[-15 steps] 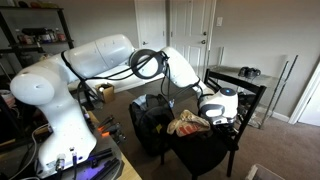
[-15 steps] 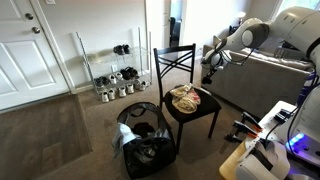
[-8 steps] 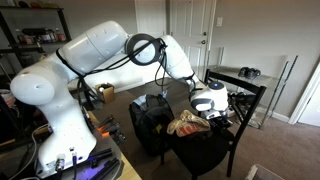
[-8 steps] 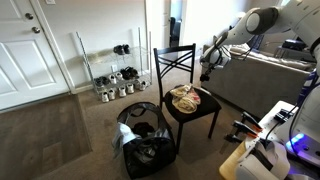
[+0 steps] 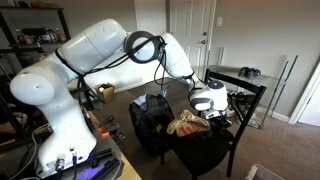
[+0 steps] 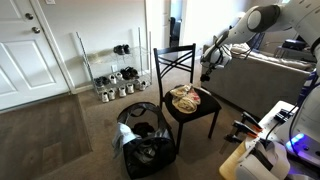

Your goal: Remove the black cloth from the chair and put it in the black hamper

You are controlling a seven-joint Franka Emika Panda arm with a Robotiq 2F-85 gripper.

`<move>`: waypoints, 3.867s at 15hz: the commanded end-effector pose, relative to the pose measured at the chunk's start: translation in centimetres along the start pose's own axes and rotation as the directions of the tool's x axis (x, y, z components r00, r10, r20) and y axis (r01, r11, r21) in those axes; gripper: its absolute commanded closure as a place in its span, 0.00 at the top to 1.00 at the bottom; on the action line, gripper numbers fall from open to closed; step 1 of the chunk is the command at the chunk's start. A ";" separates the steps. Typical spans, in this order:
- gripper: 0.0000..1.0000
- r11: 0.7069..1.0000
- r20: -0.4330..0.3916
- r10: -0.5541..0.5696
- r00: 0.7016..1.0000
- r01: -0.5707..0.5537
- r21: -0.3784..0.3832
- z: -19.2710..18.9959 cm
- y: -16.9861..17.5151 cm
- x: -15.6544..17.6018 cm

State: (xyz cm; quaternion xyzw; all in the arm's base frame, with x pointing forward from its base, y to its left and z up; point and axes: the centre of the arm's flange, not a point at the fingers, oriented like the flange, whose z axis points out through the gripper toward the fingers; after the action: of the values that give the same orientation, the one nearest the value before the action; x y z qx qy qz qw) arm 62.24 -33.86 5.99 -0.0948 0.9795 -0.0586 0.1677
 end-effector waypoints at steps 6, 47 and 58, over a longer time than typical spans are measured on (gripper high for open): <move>0.05 0.974 0.155 -0.224 0.962 0.224 0.019 -3.4 5.8 -5.1; 0.05 0.198 0.694 -0.696 0.184 0.978 -0.060 -12.0 37.9 -12.6; 0.05 0.181 0.663 -0.725 0.188 0.980 -0.080 -12.4 37.8 -13.5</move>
State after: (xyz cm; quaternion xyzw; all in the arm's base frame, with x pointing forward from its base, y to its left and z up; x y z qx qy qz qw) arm 63.59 5.69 15.91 -0.6899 0.6314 0.1384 0.3260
